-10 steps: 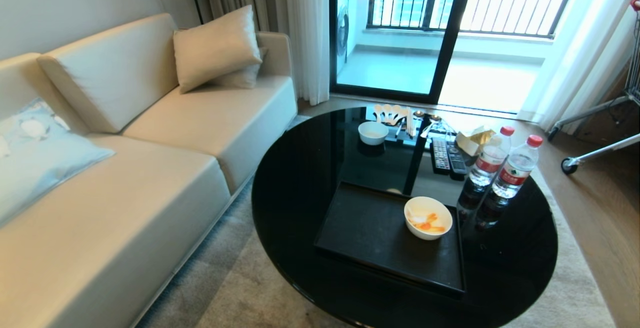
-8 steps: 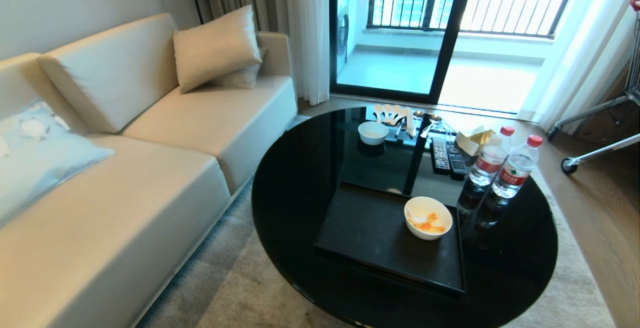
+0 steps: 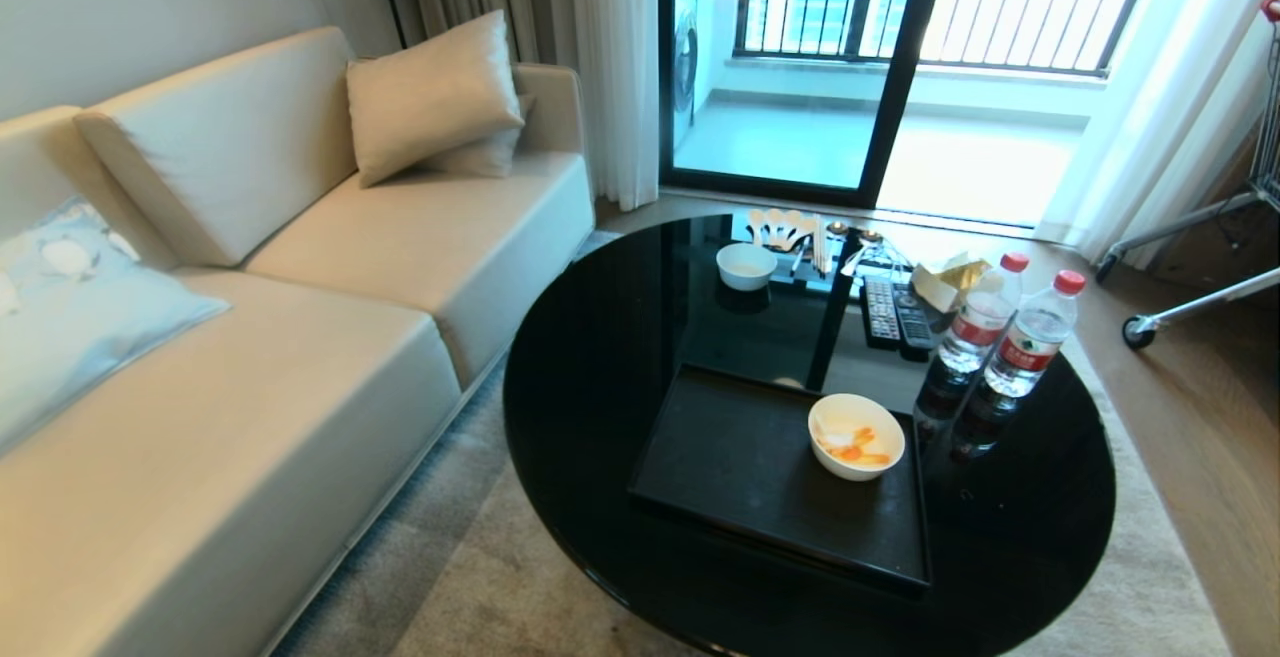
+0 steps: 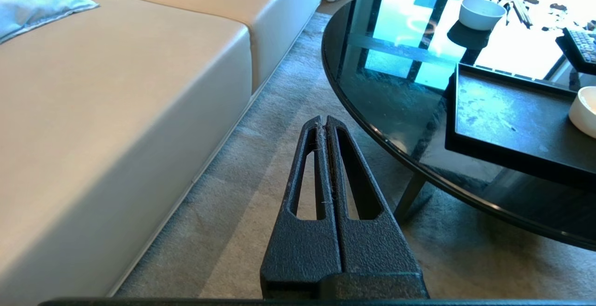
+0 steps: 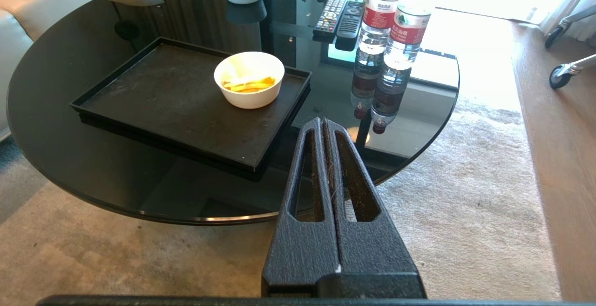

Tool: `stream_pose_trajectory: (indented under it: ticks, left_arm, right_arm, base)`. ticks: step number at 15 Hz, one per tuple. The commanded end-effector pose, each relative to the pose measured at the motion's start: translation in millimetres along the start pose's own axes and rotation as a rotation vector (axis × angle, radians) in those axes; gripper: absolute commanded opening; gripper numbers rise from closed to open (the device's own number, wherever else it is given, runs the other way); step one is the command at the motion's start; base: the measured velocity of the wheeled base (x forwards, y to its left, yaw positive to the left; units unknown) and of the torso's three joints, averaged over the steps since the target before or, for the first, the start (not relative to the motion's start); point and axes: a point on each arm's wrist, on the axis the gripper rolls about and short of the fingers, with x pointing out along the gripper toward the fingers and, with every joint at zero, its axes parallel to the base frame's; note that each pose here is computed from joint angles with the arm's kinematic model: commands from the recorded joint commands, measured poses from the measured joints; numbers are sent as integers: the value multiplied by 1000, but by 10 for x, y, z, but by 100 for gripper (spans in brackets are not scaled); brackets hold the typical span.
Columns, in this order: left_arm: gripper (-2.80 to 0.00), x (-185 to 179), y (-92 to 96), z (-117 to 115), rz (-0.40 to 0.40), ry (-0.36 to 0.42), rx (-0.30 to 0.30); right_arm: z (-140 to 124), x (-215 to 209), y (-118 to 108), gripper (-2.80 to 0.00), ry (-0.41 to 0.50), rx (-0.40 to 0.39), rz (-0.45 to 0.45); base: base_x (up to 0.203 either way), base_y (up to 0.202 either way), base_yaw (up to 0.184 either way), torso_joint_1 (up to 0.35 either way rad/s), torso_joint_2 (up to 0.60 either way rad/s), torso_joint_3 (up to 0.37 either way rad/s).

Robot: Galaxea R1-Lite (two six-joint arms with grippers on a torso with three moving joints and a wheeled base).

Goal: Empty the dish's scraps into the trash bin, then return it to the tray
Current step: Pick up the bowl with leftover food

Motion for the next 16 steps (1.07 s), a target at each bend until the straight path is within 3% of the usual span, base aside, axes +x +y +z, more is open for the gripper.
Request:
stream_pose_trajectory:
  ticks: [1, 5, 9, 13, 16]
  left_arm:
    - [-280, 0, 0, 1, 0, -1, -1]
    - [-280, 0, 0, 1, 0, -1, -1]
    - [-280, 0, 0, 1, 0, -1, -1]
    - [-280, 0, 0, 1, 0, -1, -1]
    - [-280, 0, 0, 1, 0, -1, -1]
  right_arm:
    - [0, 1, 0, -280, 1, -1, 0]
    - [16, 39, -1, -280, 45, -52, 5]
    - [237, 237, -8, -280, 64, -140, 42]
    - [690, 605, -20, -280, 58, -178, 116]
    - [1092, 895, -51, -280, 40, -184, 121]
  base:
    - [0, 0, 0, 0, 0, 0]
    - [0, 0, 0, 0, 0, 0]
    - [0, 0, 0, 0, 0, 0]
    - [0, 0, 0, 0, 0, 0]
    - [0, 0, 0, 0, 0, 0]
